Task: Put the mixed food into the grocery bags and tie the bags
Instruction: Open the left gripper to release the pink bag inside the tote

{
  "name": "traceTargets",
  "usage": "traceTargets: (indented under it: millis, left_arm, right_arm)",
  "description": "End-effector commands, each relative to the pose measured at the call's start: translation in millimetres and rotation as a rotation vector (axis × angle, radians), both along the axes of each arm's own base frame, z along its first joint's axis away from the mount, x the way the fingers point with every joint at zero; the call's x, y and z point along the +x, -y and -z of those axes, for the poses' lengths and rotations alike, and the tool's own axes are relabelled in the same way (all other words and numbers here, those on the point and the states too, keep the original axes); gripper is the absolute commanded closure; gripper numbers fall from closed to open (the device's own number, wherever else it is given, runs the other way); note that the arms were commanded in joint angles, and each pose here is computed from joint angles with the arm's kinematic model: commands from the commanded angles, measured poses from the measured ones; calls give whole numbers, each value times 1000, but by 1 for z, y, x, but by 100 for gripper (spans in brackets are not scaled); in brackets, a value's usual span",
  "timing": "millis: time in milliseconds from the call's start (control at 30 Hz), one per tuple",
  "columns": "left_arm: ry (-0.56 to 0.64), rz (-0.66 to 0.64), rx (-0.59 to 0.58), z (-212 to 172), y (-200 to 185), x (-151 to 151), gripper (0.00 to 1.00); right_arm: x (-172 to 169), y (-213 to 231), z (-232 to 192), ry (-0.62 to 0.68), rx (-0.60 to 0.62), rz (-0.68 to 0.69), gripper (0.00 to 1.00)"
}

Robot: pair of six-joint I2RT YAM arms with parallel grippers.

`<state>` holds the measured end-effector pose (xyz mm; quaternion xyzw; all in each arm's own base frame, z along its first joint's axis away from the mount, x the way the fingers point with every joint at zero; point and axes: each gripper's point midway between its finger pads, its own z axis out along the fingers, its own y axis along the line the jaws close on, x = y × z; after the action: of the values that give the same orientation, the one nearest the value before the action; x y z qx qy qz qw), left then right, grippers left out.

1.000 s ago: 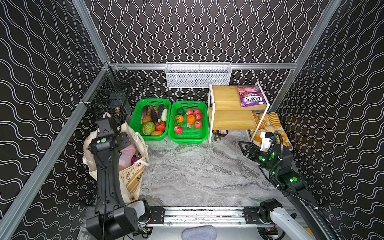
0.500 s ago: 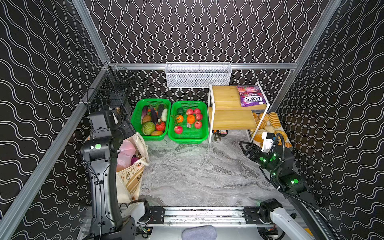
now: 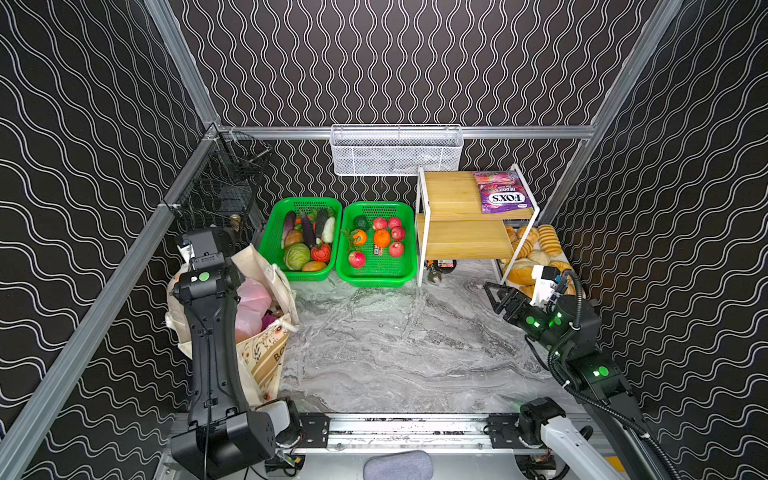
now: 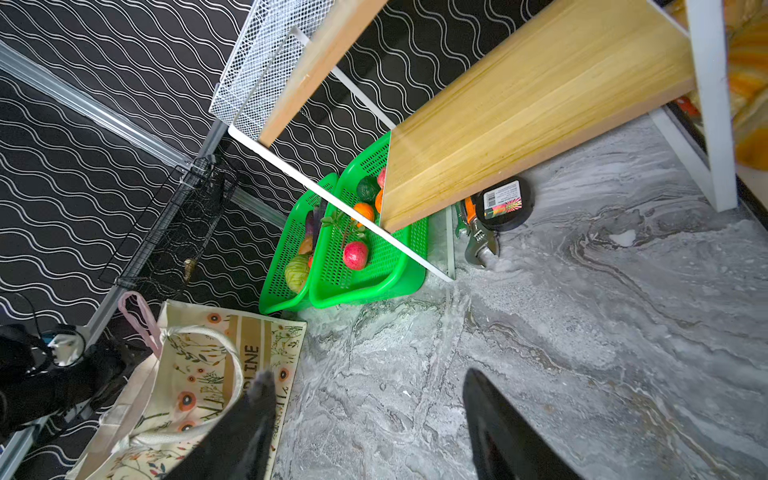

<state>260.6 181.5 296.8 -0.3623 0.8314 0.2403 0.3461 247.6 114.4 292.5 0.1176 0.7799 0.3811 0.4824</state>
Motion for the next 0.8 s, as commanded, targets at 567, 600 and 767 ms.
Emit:
traceTargets:
  millis: [567, 600, 767]
  left_arm:
    - [-47, 197, -383, 128, 50, 27, 69]
    - [-70, 191, -388, 133, 50, 24, 69]
    - [-79, 153, -351, 118, 43, 18, 60]
  right_arm:
    - [12, -6, 23, -54, -40, -16, 27]
    - [12, -5, 22, -52, -41, -16, 27]
    - [11, -3, 23, -47, -46, -8, 28]
